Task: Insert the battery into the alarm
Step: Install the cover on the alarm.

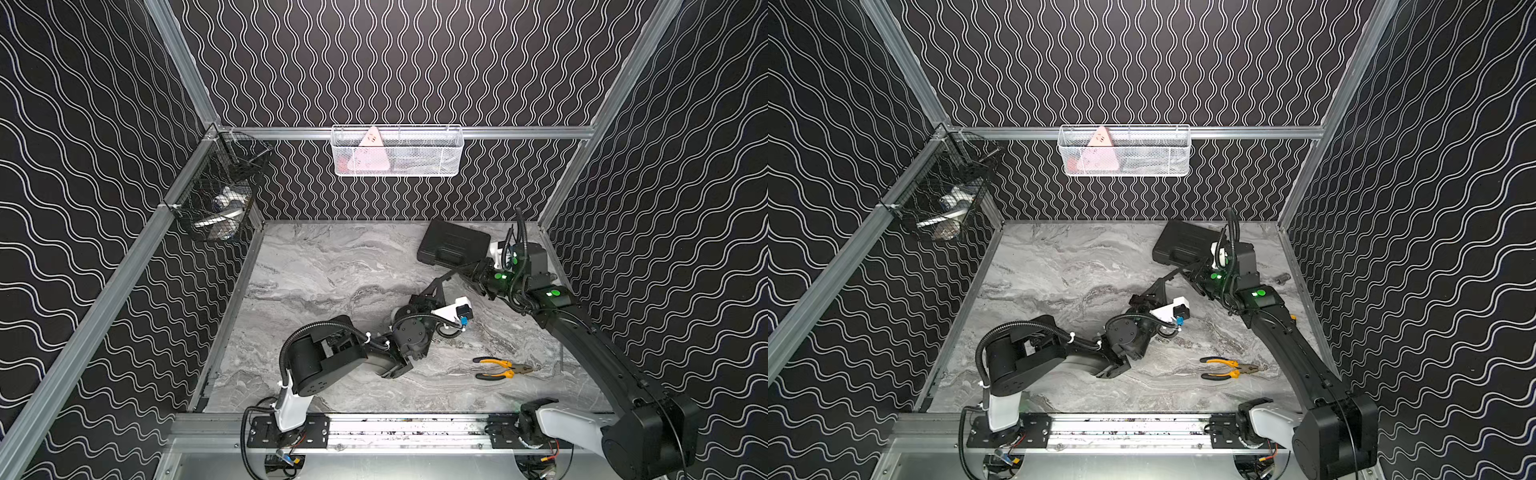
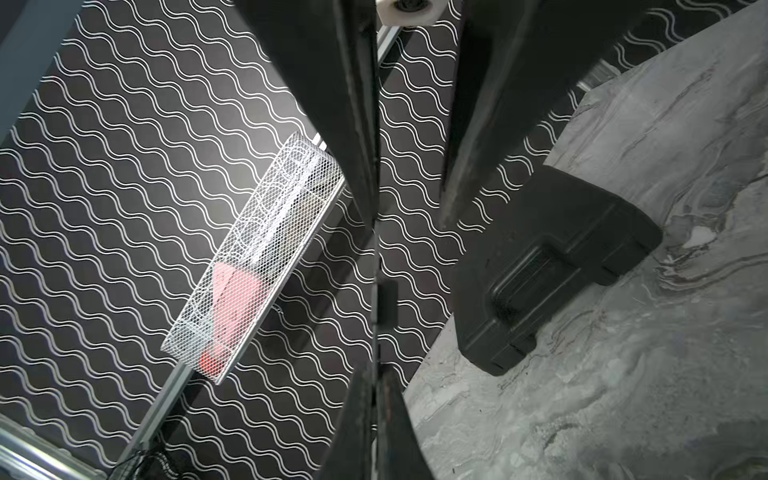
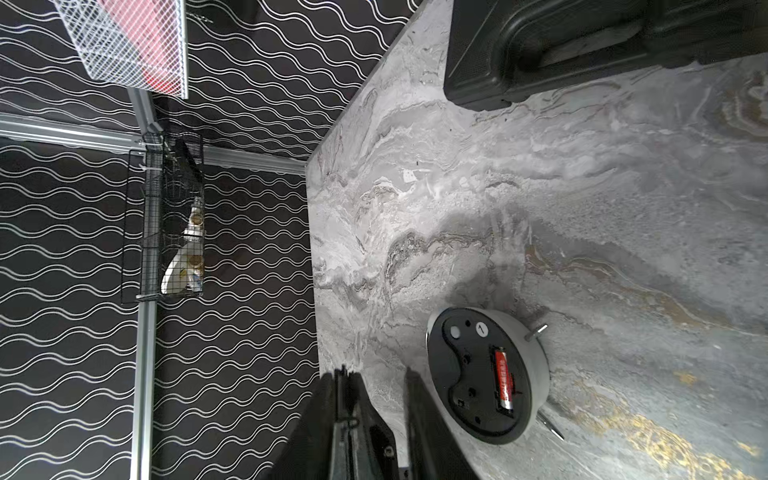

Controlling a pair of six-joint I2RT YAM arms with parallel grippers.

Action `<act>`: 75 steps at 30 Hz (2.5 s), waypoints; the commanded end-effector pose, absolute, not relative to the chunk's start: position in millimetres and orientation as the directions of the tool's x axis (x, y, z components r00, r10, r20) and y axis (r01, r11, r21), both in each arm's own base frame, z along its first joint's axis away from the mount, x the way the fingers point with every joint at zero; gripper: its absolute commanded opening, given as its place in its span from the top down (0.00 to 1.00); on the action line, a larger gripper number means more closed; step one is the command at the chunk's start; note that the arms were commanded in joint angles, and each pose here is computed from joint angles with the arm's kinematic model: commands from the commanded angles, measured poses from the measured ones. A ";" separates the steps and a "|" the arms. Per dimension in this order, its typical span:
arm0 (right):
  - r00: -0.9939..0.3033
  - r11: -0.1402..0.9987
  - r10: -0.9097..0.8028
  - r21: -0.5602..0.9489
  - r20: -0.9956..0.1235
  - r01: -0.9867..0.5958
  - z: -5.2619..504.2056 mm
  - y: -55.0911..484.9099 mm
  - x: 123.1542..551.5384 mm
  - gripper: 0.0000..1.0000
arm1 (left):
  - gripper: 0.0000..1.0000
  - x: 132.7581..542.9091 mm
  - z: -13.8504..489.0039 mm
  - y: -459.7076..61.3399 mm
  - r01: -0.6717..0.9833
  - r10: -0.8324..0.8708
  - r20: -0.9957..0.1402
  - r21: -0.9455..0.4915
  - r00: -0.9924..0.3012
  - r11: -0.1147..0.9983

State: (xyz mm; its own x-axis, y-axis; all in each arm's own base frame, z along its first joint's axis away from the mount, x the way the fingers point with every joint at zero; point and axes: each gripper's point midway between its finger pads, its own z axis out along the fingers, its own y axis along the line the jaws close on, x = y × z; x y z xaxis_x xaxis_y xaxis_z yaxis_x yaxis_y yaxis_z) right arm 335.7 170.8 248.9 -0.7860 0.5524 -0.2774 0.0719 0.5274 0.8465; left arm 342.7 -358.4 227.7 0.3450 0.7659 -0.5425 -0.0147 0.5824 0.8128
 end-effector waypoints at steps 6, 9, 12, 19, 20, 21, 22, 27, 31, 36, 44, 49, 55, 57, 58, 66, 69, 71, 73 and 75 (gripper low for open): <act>-0.775 0.498 0.554 0.867 -0.305 0.015 263.8 175.1 340.9 0.83 | 1.00 339.2 244.7 -355.7 -0.087 0.777 -0.524 0.807 0.348 0.583; -0.781 0.490 0.549 0.872 -0.299 0.010 264.5 177.6 340.9 0.88 | 1.00 339.3 243.6 -357.3 -0.088 0.780 -0.520 0.810 0.347 0.580; -0.789 0.489 0.540 0.872 -0.292 0.013 263.0 178.9 340.2 0.92 | 1.00 339.5 243.6 -357.7 -0.089 0.781 -0.522 0.809 0.343 0.581; -0.788 0.494 0.539 0.869 -0.297 0.010 264.1 177.6 336.5 0.98 | 1.00 339.8 243.4 -358.4 -0.097 0.790 -0.515 0.814 0.333 0.572; -0.786 0.498 0.541 0.867 -0.299 0.012 263.9 176.8 336.3 0.98 | 1.00 339.8 243.2 -358.6 -0.099 0.792 -0.512 0.816 0.332 0.569; -0.785 0.499 0.543 0.866 -0.299 0.015 263.8 175.9 335.9 0.94 | 1.00 339.5 243.9 -359.1 -0.099 0.791 -0.514 0.815 0.332 0.571; -0.784 0.501 0.542 0.866 -0.301 0.014 264.0 175.9 335.6 0.89 | 1.00 339.5 243.6 -358.8 -0.099 0.791 -0.516 0.814 0.330 0.572; -0.789 0.494 0.537 0.870 -0.299 0.006 264.8 177.3 333.7 0.83 | 1.00 341.0 243.9 -357.9 -0.104 0.792 -0.521 0.811 0.318 0.575; -0.797 0.496 0.528 0.868 -0.293 0.010 262.6 178.0 331.2 0.86 | 1.00 341.8 243.5 -358.2 -0.108 0.794 -0.523 0.810 0.310 0.576; -0.796 0.500 0.528 0.866 -0.295 0.011 263.0 177.0 329.4 0.89 | 1.00 342.0 243.4 -357.8 -0.111 0.796 -0.525 0.810 0.302 0.576; -0.797 0.496 0.529 0.868 -0.291 0.013 262.6 177.2 329.5 0.95 | 1.00 336.7 245.8 -361.2 -0.109 0.798 -0.513 0.816 0.315 0.568; -0.795 0.497 0.531 0.867 -0.293 0.012 264.2 177.0 329.6 0.94 | 1.00 336.6 245.9 -362.2 -0.111 0.801 -0.509 0.819 0.314 0.563; -0.794 0.500 0.531 0.866 -0.295 0.012 263.2 176.3 329.5 1.00 | 1.00 335.7 245.5 -362.6 -0.109 0.800 -0.509 0.819 0.317 0.564; -0.796 0.505 0.528 0.863 -0.297 0.013 262.0 176.2 328.9 1.00 | 1.00 336.0 245.3 -362.6 -0.110 0.801 -0.508 0.819 0.315 0.563; -0.795 0.508 0.527 0.861 -0.300 0.011 262.1 175.9 329.0 1.00 | 1.00 335.6 244.7 -363.2 -0.109 0.803 -0.506 0.821 0.316 0.560; -0.787 0.517 0.528 0.856 -0.320 -0.002 265.7 173.9 327.9 1.00 | 0.58 334.4 244.1 -363.2 -0.103 0.796 -0.515 0.816 0.319 0.569; -0.777 0.520 0.538 0.854 -0.327 0.001 267.4 171.6 329.2 1.00 | 0.45 332.5 241.6 -363.3 -0.097 0.795 -0.517 0.816 0.318 0.569; -0.773 0.526 0.541 0.851 -0.332 0.002 267.7 170.6 330.6 1.00 | 0.39 330.1 239.8 -364.1 -0.091 0.794 -0.517 0.817 0.320 0.569; -0.771 0.531 0.540 0.848 -0.337 0.001 268.4 170.4 331.9 1.00 | 0.34 327.1 237.4 -364.5 -0.084 0.792 -0.520 0.817 0.320 0.570; -0.766 0.543 0.540 0.840 -0.349 -0.001 269.1 168.9 333.4 1.00 | 0.27 322.2 236.1 -363.9 -0.072 0.781 -0.537 0.808 0.318 0.585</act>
State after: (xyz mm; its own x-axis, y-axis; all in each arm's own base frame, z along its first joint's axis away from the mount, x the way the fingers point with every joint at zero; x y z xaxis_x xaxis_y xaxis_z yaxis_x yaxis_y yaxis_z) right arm 330.4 171.8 267.0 -0.7784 0.5390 -0.3218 0.0066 0.5197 0.8543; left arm 328.0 -368.5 224.7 0.3077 0.8233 -0.4770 -0.0615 0.5175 0.8535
